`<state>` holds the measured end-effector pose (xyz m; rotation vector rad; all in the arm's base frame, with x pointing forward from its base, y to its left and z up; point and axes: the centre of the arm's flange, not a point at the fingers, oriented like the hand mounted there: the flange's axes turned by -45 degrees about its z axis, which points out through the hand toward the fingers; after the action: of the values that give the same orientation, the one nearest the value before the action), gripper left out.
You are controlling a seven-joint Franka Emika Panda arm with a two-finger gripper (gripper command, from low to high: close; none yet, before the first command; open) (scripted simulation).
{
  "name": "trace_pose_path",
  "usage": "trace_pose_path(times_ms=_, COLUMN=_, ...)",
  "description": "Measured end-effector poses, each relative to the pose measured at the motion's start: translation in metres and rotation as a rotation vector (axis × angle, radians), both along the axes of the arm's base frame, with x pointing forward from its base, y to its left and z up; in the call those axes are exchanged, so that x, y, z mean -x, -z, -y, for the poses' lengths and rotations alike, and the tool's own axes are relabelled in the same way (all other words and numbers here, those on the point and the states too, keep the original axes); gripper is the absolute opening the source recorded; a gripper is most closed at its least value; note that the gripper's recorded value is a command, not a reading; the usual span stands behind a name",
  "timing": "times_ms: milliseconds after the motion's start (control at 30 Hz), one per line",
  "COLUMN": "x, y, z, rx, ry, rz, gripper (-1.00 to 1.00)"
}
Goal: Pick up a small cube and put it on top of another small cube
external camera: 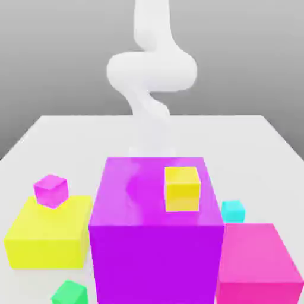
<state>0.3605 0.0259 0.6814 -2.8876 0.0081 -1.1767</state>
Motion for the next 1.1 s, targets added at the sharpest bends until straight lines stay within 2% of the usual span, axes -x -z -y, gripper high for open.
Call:
trace_pose_path(times_ms=167, x=-0.04, y=0.12, z=-0.07, rx=-0.048, ry=-0.052, rz=-0.158, gripper=0.0)
trace_pose_path(times_ms=300, x=-0.038, y=0.22, z=-0.124, rx=-0.063, ry=-0.089, rz=-0.292, gripper=0.0)
trace_pose_path(times_ms=467, x=0.005, y=0.346, z=-0.176, rx=-0.045, ry=-0.125, rz=-0.482, gripper=0.0)
trace_pose_path(times_ms=667, x=0.101, y=0.476, z=-0.19, rx=0.055, ry=-0.133, rz=-0.735, gripper=0.0)
trace_pose_path(times_ms=933, x=0.118, y=0.544, z=-0.19, rx=0.073, ry=-0.132, rz=-0.772, gripper=0.0)
trace_pose_path(times_ms=967, x=0.119, y=0.552, z=-0.19, rx=0.073, ry=-0.133, rz=-0.772, gripper=-1.0)
trace_pose_path(times_ms=1100, x=0.119, y=0.552, z=-0.19, rx=0.072, ry=-0.133, rz=-0.772, gripper=-1.0)
